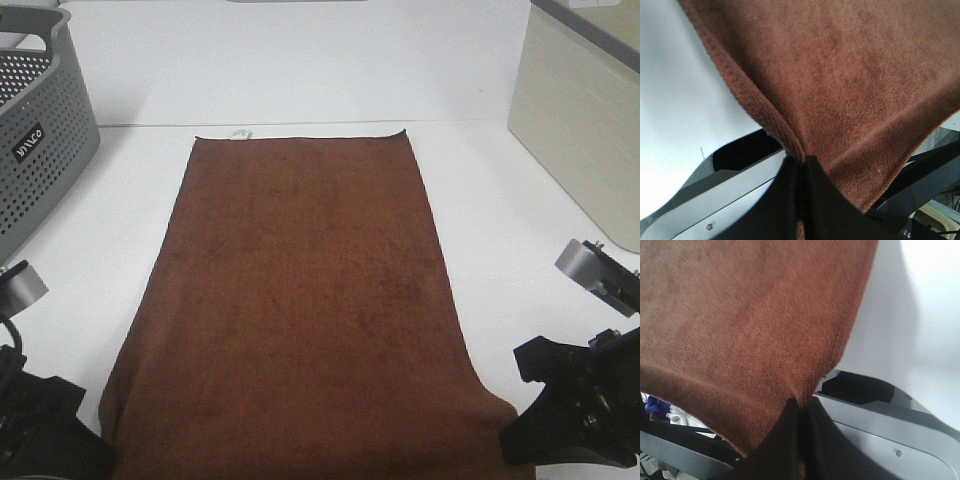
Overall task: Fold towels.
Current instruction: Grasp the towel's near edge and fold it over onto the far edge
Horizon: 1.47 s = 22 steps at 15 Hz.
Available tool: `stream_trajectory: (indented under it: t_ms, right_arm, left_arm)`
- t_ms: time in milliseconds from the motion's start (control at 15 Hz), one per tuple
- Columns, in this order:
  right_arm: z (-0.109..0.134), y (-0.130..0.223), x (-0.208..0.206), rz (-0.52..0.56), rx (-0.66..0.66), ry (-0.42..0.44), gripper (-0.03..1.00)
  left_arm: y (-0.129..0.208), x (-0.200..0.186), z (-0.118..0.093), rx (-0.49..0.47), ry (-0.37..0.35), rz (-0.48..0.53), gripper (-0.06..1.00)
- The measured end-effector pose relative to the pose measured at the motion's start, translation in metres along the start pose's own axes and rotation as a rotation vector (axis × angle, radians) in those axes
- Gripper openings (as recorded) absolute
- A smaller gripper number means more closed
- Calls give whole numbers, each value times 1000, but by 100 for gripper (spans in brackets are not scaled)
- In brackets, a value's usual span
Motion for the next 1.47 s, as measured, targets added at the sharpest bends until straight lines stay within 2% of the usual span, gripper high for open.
stream_trajectory:
  t_ms: [133, 333, 467, 600, 800, 1000, 1267, 1467]
  right_arm:
    - [1, -1, -2, -12, -7, -2, 0]
    - [5, -18, -6, -43, -21, -4, 0]
    - [11, -57, -13, -86, -38, -2, 0]
    - [17, -113, -18, -115, -78, 4, 0]
    - [14, -180, -10, -127, -105, 29, 0]
    - [12, -248, -3, -161, -127, 47, 0]
    - [12, -329, 1, -236, -184, 64, 0]
    - [12, -383, -3, -316, -231, 92, 0]
  left_arm:
    - [-4, -3, -6, -41, 16, -18, 1]
    - [-23, -8, -14, -36, 17, -53, 1]
    - [-64, -15, -27, -2, 1, -98, 1]
    - [-119, -16, -40, 25, -33, -131, 1]
    - [-183, -11, -56, 55, -56, -127, 1]
    - [-248, -13, -70, 88, -99, -179, 1]
    - [-317, -13, -80, 132, -128, -298, 1]
    - [-362, -11, -81, 178, -136, -443, 1]
Point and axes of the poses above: a point on each arm's last joint axis where the gripper is mounted, x pointing out along that axis toward the gripper, z along the wrist's bending axis when the last joint is at zero, y = z × x, the point moved 10 cm from there along x, pointing out along that axis toward the gripper, and after that the axes turned 8 degrees about -x, right-handed, at the moved point
